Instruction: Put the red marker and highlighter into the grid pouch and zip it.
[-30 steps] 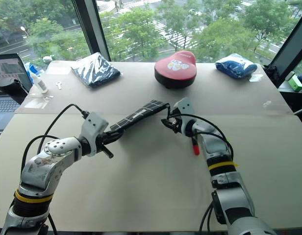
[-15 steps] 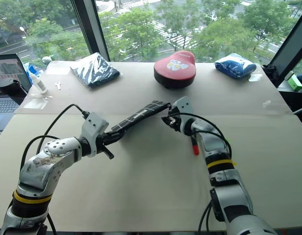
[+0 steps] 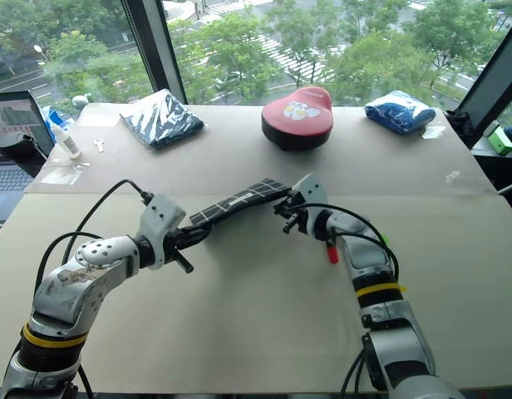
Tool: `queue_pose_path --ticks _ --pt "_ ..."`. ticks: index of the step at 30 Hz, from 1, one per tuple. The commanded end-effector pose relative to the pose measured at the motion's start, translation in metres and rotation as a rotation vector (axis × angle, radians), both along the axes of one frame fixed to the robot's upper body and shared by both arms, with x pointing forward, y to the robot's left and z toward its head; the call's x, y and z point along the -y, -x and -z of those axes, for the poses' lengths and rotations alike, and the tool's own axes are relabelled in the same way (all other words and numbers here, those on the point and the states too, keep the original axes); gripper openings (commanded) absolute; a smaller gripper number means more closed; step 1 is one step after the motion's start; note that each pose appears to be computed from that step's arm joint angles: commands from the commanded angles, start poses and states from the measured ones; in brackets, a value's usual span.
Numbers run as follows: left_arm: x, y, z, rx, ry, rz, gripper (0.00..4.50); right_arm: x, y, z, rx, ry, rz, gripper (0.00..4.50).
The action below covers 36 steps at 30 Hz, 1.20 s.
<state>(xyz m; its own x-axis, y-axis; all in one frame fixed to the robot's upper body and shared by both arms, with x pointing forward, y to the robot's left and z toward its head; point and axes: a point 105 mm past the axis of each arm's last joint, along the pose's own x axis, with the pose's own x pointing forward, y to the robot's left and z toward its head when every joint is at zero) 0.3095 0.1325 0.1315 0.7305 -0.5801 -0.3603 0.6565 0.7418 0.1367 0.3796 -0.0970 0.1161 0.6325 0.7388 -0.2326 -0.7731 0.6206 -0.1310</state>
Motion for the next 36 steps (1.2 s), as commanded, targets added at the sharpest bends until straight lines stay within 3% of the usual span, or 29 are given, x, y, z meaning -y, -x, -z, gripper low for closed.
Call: queue_pose_path --ticks 1,15,25,31,36 --pt "0.005 -0.003 -0.011 0.055 0.005 0.015 0.00 -0.004 0.003 -0.014 0.045 0.007 -0.022 0.02" --pt "0.012 -0.003 -0.008 0.044 -0.001 0.070 0.00 -0.032 0.004 -0.015 0.026 0.020 -0.063 0.02" --pt "0.015 -0.003 -0.006 0.035 -0.014 0.108 0.00 -0.045 0.001 -0.057 -0.005 -0.106 -0.151 0.02" --pt "0.016 -0.005 -0.006 0.036 -0.014 0.117 0.00 -0.061 0.024 -0.023 -0.057 0.057 -0.285 0.02" --pt "0.017 -0.006 -0.007 0.035 -0.011 0.120 0.00 -0.067 0.021 -0.007 -0.044 0.137 -0.275 0.02"
